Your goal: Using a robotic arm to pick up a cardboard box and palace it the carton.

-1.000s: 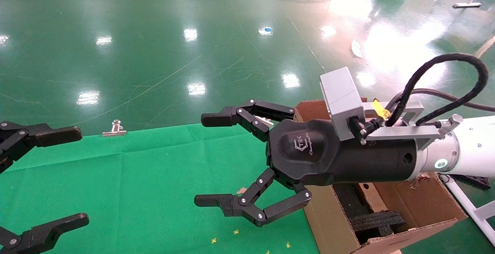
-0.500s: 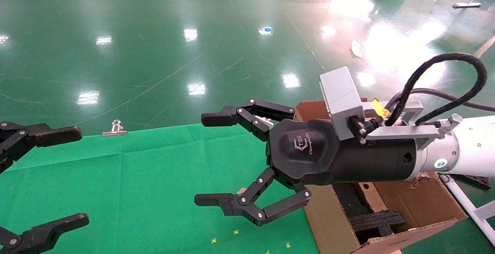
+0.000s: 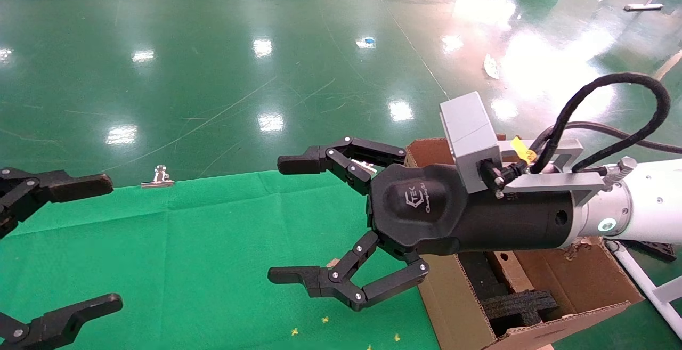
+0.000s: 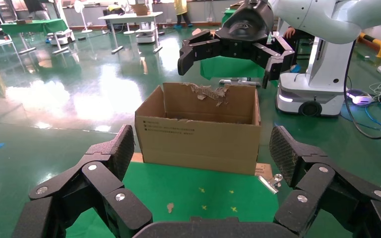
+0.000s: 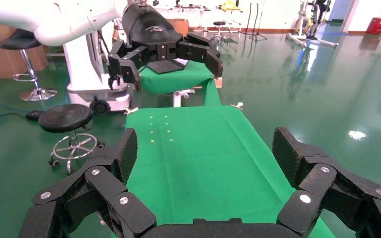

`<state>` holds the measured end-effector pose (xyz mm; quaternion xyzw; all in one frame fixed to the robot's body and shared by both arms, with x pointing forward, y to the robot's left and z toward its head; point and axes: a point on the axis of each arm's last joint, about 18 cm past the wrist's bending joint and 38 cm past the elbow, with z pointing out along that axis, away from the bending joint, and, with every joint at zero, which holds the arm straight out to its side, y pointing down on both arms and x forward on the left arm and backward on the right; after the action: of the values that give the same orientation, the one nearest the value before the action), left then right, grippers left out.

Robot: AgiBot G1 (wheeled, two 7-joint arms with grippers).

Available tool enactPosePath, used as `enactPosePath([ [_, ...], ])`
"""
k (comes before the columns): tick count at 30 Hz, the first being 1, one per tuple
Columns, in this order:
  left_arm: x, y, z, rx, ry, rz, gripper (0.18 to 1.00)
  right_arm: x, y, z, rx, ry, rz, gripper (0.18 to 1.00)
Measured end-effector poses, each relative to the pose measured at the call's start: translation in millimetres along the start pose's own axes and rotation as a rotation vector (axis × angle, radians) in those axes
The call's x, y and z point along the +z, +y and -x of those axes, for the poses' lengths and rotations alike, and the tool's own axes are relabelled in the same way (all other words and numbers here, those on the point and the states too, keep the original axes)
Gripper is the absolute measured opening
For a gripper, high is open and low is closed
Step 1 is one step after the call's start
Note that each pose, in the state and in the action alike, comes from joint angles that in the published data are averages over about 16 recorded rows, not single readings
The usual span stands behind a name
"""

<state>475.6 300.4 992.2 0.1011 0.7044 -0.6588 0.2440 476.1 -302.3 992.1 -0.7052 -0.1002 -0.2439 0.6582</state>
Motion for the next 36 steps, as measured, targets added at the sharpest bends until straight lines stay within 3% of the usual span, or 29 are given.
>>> enactPosePath([
  [36, 0.0, 0.0, 0.0, 0.0, 0.0, 0.0, 1.001, 0.0, -0.1, -0.1, 0.0, 0.0, 0.0, 1.0],
])
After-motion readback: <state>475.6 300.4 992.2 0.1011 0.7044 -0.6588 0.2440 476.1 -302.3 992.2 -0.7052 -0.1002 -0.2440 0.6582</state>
